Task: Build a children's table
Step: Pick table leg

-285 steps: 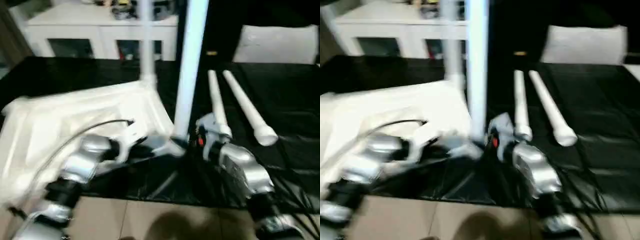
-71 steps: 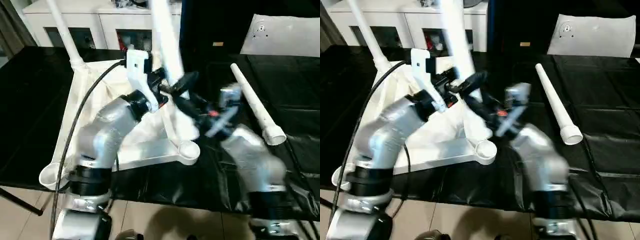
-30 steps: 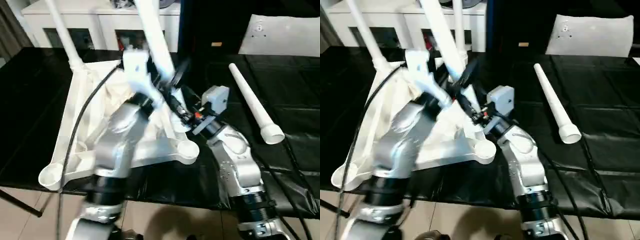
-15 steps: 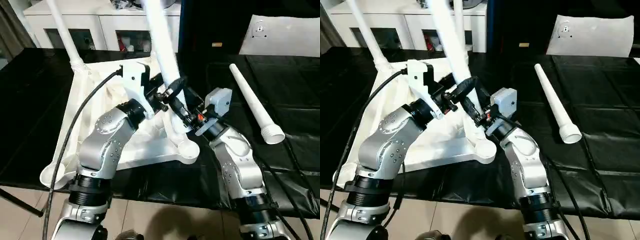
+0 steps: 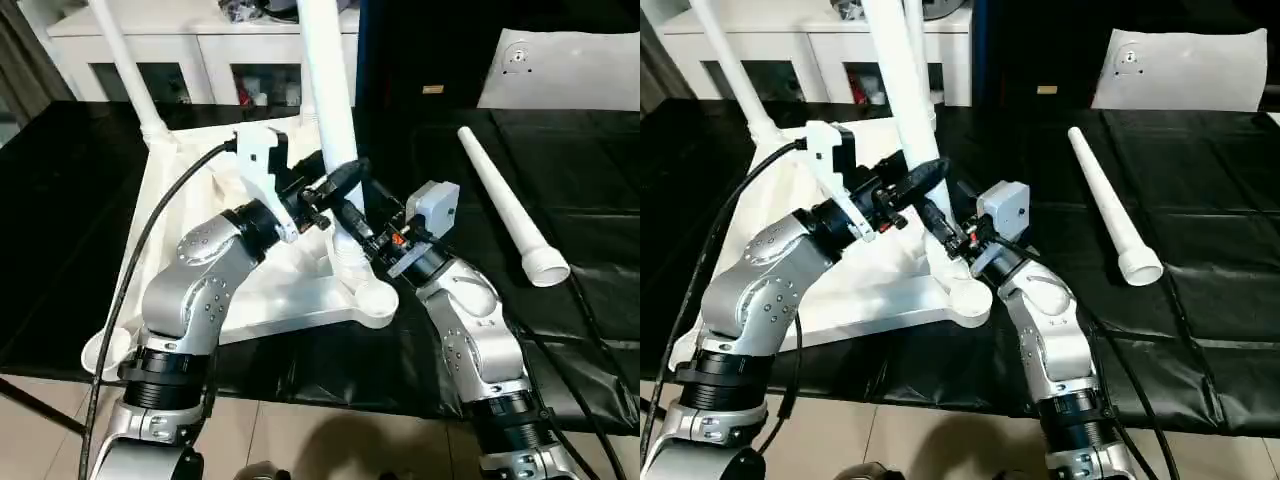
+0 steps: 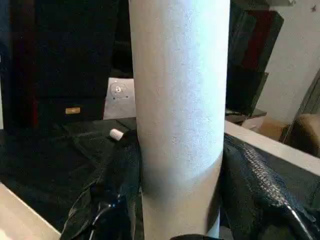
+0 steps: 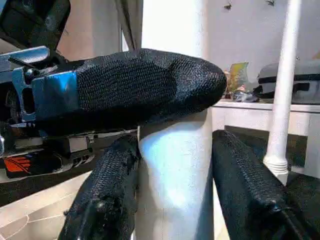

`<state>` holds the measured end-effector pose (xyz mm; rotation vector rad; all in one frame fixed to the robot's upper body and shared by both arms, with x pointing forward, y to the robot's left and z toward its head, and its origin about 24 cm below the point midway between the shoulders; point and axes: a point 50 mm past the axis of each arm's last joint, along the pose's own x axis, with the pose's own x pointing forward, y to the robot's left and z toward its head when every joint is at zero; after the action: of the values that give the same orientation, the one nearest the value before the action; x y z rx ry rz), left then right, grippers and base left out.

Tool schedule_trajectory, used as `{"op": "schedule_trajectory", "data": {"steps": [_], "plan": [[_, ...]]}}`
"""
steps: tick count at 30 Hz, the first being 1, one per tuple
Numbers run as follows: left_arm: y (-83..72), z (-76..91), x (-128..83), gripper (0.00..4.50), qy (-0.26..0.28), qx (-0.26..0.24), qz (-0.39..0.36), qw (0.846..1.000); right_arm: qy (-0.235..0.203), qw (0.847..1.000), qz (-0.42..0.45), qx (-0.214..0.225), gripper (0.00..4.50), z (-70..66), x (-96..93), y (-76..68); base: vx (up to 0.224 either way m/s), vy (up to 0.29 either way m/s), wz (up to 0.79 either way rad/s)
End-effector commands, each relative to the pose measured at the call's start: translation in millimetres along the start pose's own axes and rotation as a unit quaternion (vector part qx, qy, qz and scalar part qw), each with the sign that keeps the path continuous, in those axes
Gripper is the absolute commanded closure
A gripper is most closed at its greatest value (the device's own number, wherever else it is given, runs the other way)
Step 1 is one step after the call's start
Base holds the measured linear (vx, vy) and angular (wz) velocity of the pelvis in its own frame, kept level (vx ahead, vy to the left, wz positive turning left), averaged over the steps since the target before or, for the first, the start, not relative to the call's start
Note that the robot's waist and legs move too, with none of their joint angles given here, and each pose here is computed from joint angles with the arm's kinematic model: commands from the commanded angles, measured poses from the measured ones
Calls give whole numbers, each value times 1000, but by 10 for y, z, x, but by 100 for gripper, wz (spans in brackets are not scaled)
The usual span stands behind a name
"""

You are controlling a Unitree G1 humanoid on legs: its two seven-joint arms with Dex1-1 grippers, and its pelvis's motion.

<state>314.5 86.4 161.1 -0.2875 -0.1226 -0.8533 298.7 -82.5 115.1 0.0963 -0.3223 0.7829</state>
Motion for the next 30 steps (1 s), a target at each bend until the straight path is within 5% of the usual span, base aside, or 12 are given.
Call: {"op": "schedule_trajectory", "data": {"steps": [1,4,7,18,23,30], "plan": [[8,72,35,255,-14,-4,12,1000,-2,1000,10,-14,268,31,16,26,0,0,0],[62,109,65,255,-22,-11,45,999,4,1000,11,-14,268,22,19,18,0,0,0],[137,153,74,255,-31,-18,78,996,11,1000,16,-12,198,16,28,17,0,0,0],[273,181,17,258,-21,-15,108,994,28,998,35,33,113,51,9,-43,0,0,0],[285,111,-48,258,40,-41,50,997,68,994,3,82,71,157,-81,-320,0,0,0],[278,196,-102,258,62,-60,-14,996,127,981,69,128,66,256,-189,-430,0,0,0]]}}
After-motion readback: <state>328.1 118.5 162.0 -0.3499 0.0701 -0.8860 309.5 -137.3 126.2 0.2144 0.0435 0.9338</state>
